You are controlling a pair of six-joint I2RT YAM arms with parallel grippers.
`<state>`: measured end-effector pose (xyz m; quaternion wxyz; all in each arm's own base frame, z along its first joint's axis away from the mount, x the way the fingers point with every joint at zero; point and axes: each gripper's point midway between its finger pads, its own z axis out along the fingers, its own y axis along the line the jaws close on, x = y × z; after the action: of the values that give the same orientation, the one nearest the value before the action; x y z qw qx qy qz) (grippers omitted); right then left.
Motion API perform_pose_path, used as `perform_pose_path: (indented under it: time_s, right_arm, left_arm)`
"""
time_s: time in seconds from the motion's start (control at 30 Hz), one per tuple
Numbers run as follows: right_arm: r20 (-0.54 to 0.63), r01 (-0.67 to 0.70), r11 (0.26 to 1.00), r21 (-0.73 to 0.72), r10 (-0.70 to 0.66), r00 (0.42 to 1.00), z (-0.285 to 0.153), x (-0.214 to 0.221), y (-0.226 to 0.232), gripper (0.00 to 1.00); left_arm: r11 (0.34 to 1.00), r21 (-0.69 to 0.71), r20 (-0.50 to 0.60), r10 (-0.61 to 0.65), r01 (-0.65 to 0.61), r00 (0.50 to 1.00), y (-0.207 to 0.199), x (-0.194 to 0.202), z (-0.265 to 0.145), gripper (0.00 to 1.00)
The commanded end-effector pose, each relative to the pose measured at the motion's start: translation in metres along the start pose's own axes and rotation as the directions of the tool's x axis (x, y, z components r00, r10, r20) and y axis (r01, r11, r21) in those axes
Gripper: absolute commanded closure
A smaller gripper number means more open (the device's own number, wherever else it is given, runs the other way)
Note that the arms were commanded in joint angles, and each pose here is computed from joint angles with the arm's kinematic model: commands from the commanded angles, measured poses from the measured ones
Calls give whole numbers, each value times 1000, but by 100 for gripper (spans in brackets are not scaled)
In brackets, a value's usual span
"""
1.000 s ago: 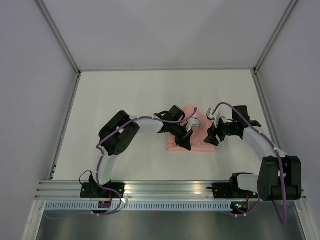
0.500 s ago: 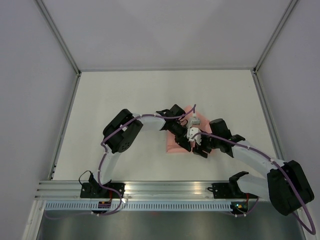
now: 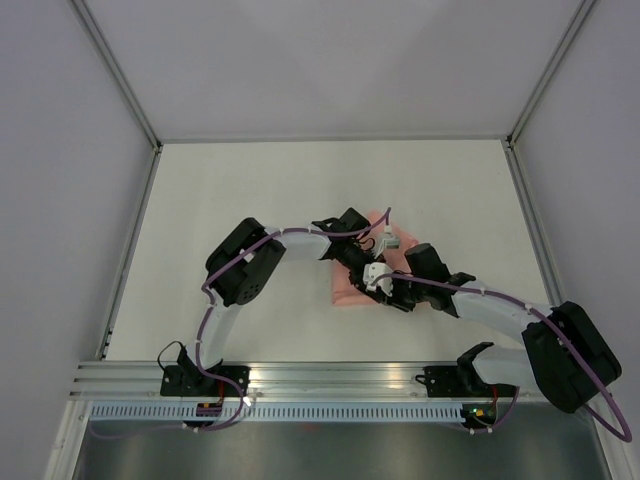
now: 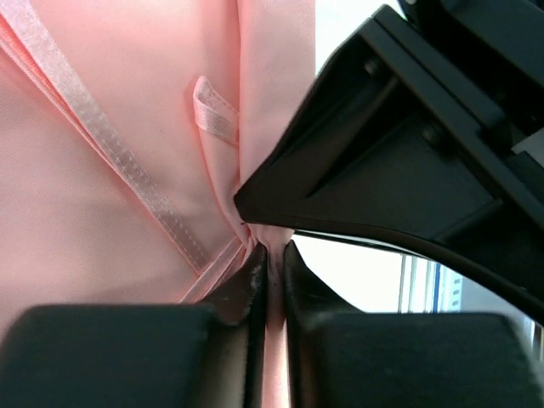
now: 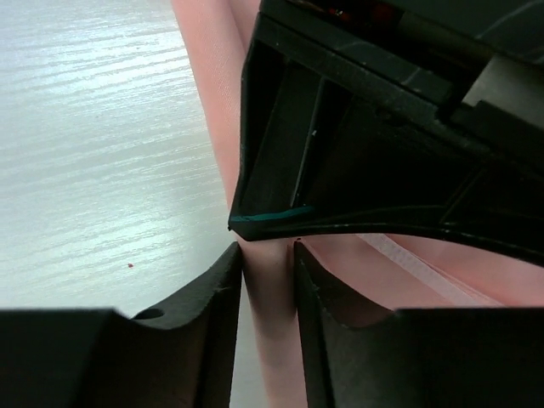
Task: Fold the napkin, place the utensils inside, and roll it up
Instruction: Roll the napkin with the utensil
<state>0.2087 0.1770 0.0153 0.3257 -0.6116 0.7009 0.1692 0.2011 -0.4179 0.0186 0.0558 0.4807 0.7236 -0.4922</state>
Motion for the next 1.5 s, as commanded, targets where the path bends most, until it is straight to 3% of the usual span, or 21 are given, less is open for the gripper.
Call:
perform_pose_path:
  time_s: [0.0, 0.23, 0.53, 0.67, 0.87, 0.9, 1.03, 1.23, 1.27, 1.47]
  right_arm:
    - [-23, 3, 1000, 4, -3, 1000, 2, 5, -2, 66]
    - [-59, -25, 995, -93, 19, 998, 2, 12, 15, 80]
    - [-68, -111, 957, -266, 96, 993, 3, 15, 24, 87]
    - [-91, -185, 915, -359, 163, 982, 4, 21, 23, 87]
    - [-103, -249, 839, -483, 228, 968, -3, 21, 16, 88]
    - [-147, -307, 795, -524, 271, 951, -6, 28, 24, 89]
    - [-181, -348, 735, -582, 300, 937, -5, 30, 17, 89]
    - [-250, -427, 658, -620, 351, 903, 3, 38, 13, 89]
    - [-262, -441, 650, -619, 358, 896, 4, 39, 12, 89]
    - [-310, -497, 629, -599, 390, 867, 13, 43, 3, 88]
  left_arm:
    - [985, -150, -52, -90, 81, 995, 22, 23, -5, 81]
    - [975, -211, 94, -45, 64, 995, 17, -17, -29, 66]
    - [929, -358, 300, 21, 93, 954, 19, -59, -82, 63]
    - [872, -468, 430, 84, 142, 899, 19, -78, -125, 63]
    - [760, -626, 533, 250, 178, 808, 16, -81, -168, 64]
    - [739, -651, 527, 274, 175, 804, 13, -74, -172, 64]
    - [635, -765, 456, 417, 107, 786, 2, -70, -173, 61]
    - [431, -887, 141, 596, -167, 791, -16, -59, -127, 59]
    - [394, -887, 64, 619, -239, 782, -15, -54, -116, 59]
    - [294, -835, -142, 702, -466, 698, -33, -37, -64, 55]
